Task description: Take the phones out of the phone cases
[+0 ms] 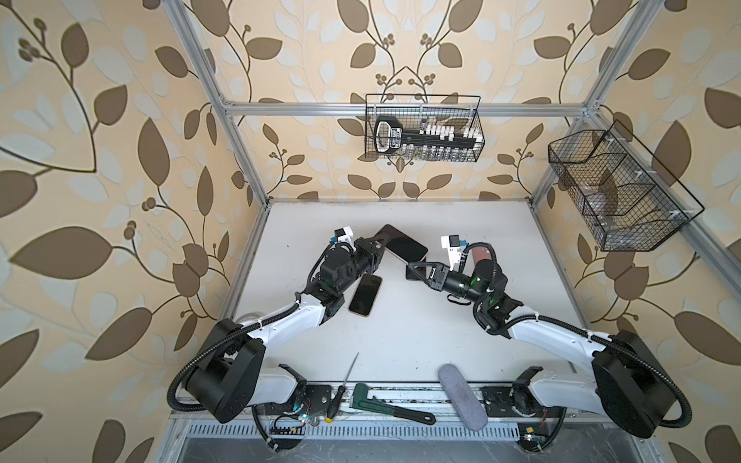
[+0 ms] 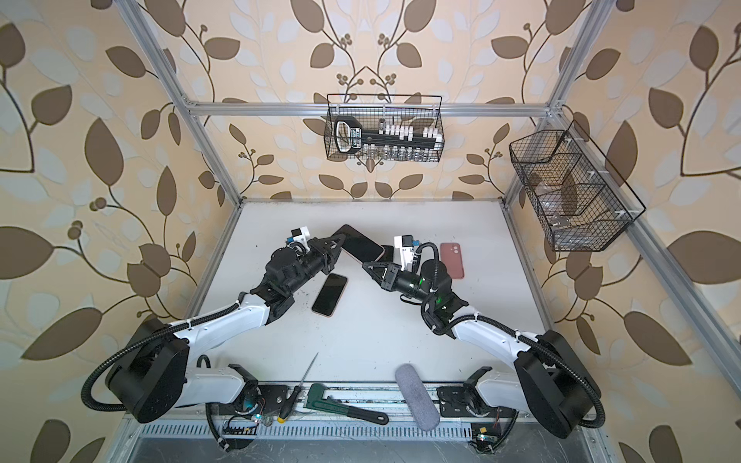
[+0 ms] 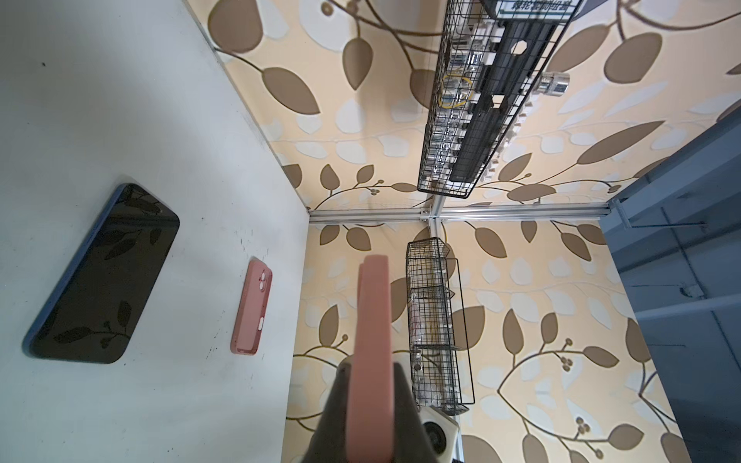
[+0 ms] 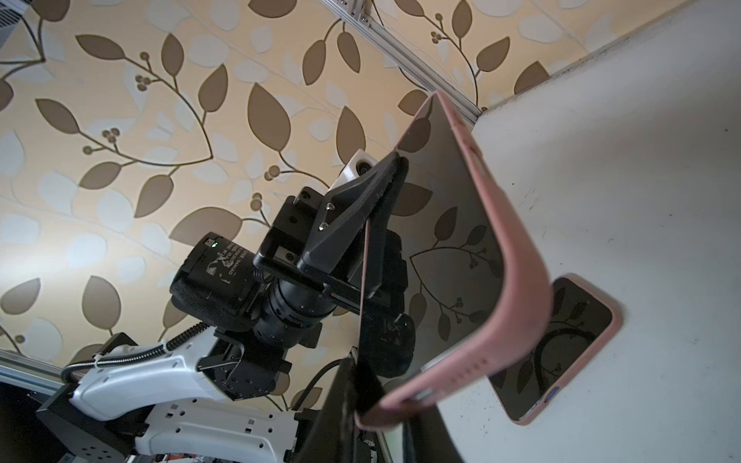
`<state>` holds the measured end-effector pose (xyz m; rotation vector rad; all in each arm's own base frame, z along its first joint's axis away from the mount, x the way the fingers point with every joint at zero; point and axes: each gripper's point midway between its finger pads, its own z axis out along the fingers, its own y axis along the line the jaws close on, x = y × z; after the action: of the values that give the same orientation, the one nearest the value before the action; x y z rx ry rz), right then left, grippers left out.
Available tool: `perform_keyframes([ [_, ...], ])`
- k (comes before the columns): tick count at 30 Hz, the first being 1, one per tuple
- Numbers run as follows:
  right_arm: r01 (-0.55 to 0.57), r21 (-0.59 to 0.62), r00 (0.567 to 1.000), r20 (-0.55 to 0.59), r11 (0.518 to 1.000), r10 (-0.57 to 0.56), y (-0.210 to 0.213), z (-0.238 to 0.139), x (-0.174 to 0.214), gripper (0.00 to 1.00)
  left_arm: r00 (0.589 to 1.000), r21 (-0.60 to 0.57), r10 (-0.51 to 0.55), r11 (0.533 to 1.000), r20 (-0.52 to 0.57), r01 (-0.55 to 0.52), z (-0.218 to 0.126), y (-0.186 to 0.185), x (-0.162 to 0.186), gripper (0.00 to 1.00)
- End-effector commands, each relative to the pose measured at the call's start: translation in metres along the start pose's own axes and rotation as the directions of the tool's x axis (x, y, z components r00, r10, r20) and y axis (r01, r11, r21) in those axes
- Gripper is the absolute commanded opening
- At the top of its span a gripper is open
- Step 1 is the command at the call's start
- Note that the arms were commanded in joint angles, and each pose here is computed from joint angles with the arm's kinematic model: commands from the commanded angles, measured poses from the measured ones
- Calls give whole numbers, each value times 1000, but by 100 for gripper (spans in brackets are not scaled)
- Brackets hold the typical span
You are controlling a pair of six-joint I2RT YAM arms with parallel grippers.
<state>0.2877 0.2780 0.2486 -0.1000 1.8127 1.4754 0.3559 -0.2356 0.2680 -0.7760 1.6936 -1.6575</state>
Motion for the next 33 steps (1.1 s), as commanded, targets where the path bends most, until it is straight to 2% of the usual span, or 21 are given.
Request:
perform_keyframes([
  [1,200,75,979,-39,977,-198,-17,0,9,6,1000,90,-28,996,-3,28,-9,-42,4,0],
  [7,319,95,947,-68,943,-313,-23,0,18,6,998,94,-68,993,-19,69,-10,-49,6,0],
  [17,368,165,929,-87,915,-358,-43,-5,27,6,996,134,-76,988,-49,82,-8,-69,10,0],
  [23,369,159,929,-79,916,-361,-41,-9,26,9,998,142,-48,988,-46,54,-6,-71,9,0],
  [28,371,147,928,-90,917,-361,-38,-17,22,19,999,129,30,991,-35,-25,-2,-67,4,0],
  [33,354,126,934,-96,927,-343,-34,-33,9,40,992,101,110,989,-64,-104,2,-58,-13,0],
])
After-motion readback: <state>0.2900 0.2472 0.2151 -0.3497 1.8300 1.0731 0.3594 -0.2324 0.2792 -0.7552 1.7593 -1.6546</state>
